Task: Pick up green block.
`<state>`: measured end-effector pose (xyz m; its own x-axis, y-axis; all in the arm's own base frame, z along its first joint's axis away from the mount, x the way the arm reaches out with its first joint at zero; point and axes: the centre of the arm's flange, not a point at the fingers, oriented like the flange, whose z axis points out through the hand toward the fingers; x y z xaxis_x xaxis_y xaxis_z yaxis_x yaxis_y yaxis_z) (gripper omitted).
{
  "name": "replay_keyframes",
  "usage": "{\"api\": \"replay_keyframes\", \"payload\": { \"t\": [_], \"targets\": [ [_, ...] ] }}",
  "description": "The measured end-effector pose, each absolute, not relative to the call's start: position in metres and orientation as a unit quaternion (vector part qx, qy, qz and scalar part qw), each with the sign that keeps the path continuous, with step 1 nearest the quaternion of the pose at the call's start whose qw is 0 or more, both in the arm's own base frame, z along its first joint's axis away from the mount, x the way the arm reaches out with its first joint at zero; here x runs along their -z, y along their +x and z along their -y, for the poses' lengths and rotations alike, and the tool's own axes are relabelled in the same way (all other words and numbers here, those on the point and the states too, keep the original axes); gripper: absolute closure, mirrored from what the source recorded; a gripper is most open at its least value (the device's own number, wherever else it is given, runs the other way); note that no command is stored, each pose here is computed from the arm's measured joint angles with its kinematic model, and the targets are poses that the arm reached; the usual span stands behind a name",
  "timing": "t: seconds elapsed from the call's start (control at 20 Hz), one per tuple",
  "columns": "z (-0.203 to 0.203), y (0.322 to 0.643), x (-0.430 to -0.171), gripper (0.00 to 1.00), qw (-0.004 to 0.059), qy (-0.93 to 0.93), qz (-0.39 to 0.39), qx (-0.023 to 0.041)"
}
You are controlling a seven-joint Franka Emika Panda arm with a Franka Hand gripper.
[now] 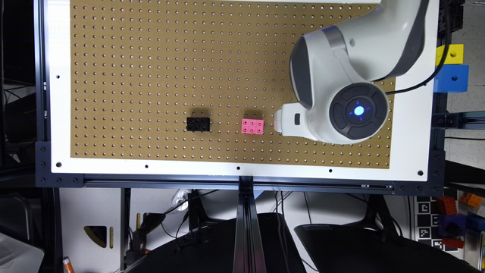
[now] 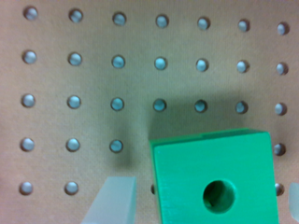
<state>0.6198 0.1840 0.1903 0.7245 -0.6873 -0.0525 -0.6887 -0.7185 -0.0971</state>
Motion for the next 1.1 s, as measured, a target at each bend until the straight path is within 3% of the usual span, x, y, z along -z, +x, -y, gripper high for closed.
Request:
{"api": "replay_keyframes", "payload": {
  "t": [0.25,0.5,1.1],
  "targets": [
    [-0.200,0.629,-0.186,0.00,0.0609,-0.927,-0.370,-0.0048],
    [-0.208,0.627,-0.187,0.00,0.0607,-0.927,-0.371,-0.0046],
    [-0.203,0.623,-0.181,0.00,0.0481,-0.926,-0.373,-0.0155]
  ]
}}
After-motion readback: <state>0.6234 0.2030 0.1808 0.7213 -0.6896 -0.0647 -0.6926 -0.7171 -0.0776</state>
